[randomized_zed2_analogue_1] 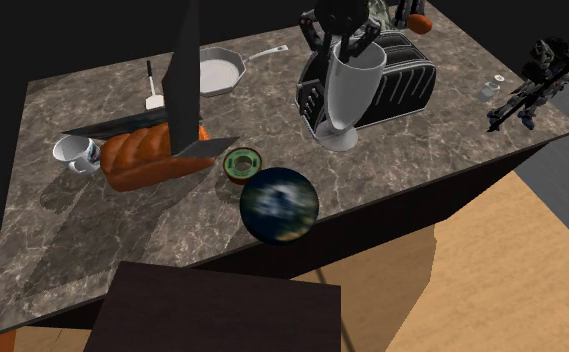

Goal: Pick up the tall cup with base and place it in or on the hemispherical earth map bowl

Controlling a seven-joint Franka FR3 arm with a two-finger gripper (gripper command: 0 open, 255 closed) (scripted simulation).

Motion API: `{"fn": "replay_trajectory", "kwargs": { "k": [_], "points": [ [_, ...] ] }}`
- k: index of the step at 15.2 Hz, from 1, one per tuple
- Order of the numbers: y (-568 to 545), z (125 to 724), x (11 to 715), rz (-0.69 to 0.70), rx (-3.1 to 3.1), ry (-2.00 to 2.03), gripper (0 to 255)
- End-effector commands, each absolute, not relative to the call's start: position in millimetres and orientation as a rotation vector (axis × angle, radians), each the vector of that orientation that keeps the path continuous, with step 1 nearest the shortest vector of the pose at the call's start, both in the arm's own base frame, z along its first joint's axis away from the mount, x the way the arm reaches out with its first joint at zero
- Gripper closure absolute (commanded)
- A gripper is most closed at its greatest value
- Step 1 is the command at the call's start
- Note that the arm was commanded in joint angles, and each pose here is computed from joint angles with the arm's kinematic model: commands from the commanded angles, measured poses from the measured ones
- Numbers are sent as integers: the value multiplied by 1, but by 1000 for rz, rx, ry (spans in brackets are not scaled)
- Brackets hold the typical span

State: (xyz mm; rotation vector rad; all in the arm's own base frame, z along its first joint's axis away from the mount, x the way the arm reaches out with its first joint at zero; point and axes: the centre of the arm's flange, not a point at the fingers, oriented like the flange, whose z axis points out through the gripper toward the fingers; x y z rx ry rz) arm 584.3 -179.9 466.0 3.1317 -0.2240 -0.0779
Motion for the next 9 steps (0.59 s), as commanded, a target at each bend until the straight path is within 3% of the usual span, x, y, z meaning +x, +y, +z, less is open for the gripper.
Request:
{"fn": "replay_trajectory", "kwargs": {
  "k": [1, 9],
  "points": [
    [-179, 477, 584, -77, 3131, -224, 255],
    [-112, 513, 529, -77, 3131, -224, 255]
  ]
}}
